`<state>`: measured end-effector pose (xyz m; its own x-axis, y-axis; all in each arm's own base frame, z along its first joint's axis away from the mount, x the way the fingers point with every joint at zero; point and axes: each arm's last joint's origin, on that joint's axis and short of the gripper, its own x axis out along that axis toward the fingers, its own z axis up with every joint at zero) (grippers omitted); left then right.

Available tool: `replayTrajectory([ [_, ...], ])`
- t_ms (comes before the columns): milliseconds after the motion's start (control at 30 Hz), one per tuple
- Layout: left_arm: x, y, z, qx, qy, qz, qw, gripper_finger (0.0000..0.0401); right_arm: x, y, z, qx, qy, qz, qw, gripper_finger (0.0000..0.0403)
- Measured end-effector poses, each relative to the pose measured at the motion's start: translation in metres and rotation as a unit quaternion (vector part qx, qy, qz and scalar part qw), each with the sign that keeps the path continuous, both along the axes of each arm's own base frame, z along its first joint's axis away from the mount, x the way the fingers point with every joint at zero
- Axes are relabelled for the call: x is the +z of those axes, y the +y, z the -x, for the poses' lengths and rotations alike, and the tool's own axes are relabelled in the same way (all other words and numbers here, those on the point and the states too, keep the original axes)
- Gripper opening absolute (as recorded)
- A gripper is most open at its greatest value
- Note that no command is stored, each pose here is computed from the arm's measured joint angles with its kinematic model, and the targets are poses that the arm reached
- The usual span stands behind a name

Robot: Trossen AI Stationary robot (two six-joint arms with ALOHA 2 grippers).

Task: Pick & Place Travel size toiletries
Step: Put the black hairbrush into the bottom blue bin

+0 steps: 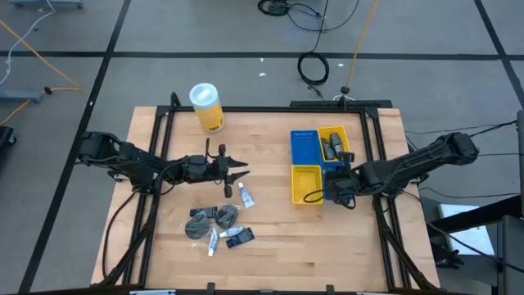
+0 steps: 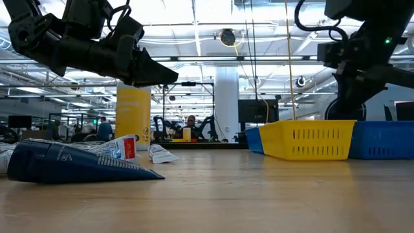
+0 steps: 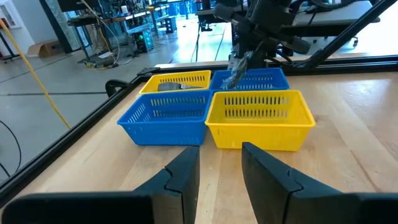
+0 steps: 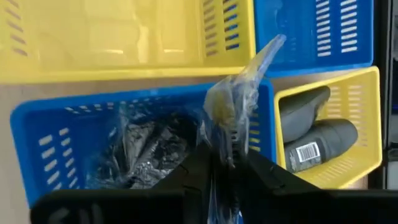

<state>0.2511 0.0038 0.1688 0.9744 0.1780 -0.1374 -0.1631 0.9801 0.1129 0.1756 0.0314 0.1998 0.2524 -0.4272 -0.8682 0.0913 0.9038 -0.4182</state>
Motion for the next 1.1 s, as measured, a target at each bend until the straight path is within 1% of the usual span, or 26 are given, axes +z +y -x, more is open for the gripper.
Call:
replayTrajectory([
  [167, 0.0, 0.0, 0.0, 0.0, 0.0, 0.0, 1.0, 0.012, 0.0, 0.0, 0.0, 0.002, 0.002, 0.0, 1.0, 0.0055],
  [233, 0.0, 0.0, 0.0, 0.0, 0.0, 0.0, 1.0, 0.012, 0.0, 0.0, 0.0, 0.004, 0.003, -0.007, 1.0, 0.0062],
  [333, 0.0, 0.0, 0.0, 0.0, 0.0, 0.0, 1.0, 0.012, -0.001, 0.001, 0.001, 0.008, 0.009, -0.023, 1.0, 0.0087],
  [500, 0.0, 0.0, 0.0, 0.0, 0.0, 0.0, 1.0, 0.012, -0.001, 0.001, 0.002, 0.002, 0.013, -0.026, 1.0, 0.0145],
  [600, 0.0, 0.0, 0.0, 0.0, 0.0, 0.0, 1.0, 0.012, 0.002, 0.001, 0.004, -0.023, 0.018, -0.033, 0.999, 0.0178],
  [733, 0.0, 0.0, 0.0, 0.0, 0.0, 0.0, 1.0, 0.012, 0.009, 0.0, 0.012, -0.079, 0.059, -0.088, 0.991, 0.0205],
  [800, 0.0, 0.0, 0.0, 0.0, 0.0, 0.0, 1.0, 0.012, 0.01, 0.0, 0.014, -0.111, 0.071, -0.112, 0.985, 0.0208],
  [867, 0.0, 0.0, 0.0, 0.0, 0.0, 0.0, 1.0, 0.012, 0.01, 0.001, 0.014, -0.13, 0.069, -0.136, 0.98, 0.0209],
  [967, 0.0, 0.0, 0.0, 0.0, 0.0, 0.0, 1.0, 0.012, 0.01, 0.003, 0.013, -0.132, 0.069, -0.167, 0.975, 0.0201],
  [1100, 0.0, 0.0, 0.0, 0.0, 0.0, 0.0, 1.0, 0.012, 0.01, 0.004, 0.012, -0.13, 0.064, -0.182, 0.973, 0.0171],
])
